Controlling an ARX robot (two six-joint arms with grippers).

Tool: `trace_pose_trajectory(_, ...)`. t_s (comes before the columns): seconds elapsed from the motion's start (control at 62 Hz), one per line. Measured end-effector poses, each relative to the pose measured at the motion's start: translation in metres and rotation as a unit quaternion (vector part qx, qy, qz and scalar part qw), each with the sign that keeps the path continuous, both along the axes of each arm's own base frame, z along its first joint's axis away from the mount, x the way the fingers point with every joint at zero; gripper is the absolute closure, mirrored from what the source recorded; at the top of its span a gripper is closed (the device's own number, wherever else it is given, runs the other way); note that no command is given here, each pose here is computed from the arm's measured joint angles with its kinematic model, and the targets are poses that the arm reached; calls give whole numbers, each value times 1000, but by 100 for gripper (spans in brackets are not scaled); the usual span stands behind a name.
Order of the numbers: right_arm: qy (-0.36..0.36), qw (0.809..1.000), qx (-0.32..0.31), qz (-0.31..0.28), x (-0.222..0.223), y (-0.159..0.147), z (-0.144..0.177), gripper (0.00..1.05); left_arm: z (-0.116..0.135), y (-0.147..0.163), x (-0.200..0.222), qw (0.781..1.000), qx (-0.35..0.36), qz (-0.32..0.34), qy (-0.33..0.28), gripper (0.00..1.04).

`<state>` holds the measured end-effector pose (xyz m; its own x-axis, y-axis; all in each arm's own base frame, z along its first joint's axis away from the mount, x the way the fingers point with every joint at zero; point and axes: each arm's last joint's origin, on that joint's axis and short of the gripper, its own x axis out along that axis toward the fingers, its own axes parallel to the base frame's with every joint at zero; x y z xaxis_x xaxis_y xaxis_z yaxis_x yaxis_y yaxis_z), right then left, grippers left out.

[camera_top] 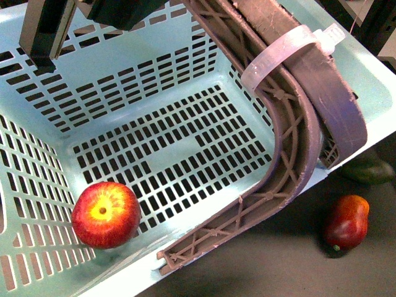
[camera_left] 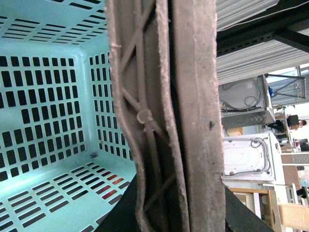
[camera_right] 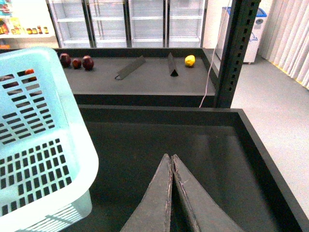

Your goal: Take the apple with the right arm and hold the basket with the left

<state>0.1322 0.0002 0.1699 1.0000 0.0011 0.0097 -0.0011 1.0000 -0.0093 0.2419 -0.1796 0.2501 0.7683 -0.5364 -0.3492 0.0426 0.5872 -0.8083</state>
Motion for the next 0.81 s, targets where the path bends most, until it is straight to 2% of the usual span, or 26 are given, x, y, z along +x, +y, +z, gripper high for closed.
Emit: trace_pose_trajectory(0.806, -4, 1000, 0, 0, -22, 0, 2, 103, 0, 0, 0, 1000, -1, 0, 0, 88)
